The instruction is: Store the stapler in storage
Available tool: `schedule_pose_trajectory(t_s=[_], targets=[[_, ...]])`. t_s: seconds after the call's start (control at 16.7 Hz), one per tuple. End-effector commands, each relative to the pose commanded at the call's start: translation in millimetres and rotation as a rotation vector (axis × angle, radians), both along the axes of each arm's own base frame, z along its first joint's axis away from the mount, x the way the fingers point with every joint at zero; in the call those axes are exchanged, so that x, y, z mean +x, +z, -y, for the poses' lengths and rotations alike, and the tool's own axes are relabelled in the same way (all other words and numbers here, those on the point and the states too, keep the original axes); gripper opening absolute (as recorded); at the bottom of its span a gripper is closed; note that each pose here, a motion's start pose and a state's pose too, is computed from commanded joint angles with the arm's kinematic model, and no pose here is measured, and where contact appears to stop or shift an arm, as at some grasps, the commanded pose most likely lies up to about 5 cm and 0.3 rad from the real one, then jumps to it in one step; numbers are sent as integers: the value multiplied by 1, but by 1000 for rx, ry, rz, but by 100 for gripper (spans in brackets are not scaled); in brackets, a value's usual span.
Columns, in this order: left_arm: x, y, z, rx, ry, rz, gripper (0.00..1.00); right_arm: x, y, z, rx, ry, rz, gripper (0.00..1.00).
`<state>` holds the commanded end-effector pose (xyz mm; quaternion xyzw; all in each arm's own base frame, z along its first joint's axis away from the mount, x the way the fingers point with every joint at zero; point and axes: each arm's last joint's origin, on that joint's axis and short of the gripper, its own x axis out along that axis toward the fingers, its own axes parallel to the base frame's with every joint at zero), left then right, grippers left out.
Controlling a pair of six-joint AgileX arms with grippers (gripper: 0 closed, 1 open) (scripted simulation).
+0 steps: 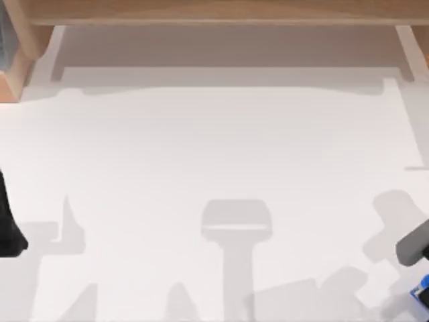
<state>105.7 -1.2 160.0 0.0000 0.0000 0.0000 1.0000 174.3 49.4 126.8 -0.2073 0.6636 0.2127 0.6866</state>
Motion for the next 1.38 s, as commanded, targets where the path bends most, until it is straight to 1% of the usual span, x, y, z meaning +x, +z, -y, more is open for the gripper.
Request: schedule_pose_trajectory(t_s=[0.24,0.54,0.72,0.9,1.08,1.38], targets=[[0,0,0,0,0,0,100,-2,16,0,-2,1,-9,0],[0,0,0,0,0,0,100,-2,16,0,-2,0,-10,0],[0,0,0,0,0,0,100,11,27,1,4,-13,20,0],[0,0,0,0,0,0,100,43,53,4,12,-53,83,0],[0,0,0,0,0,0,100,88,91,14,18,-116,162,0],[0,0,0,0,0,0,100,172,151,56,9,-252,279,0]])
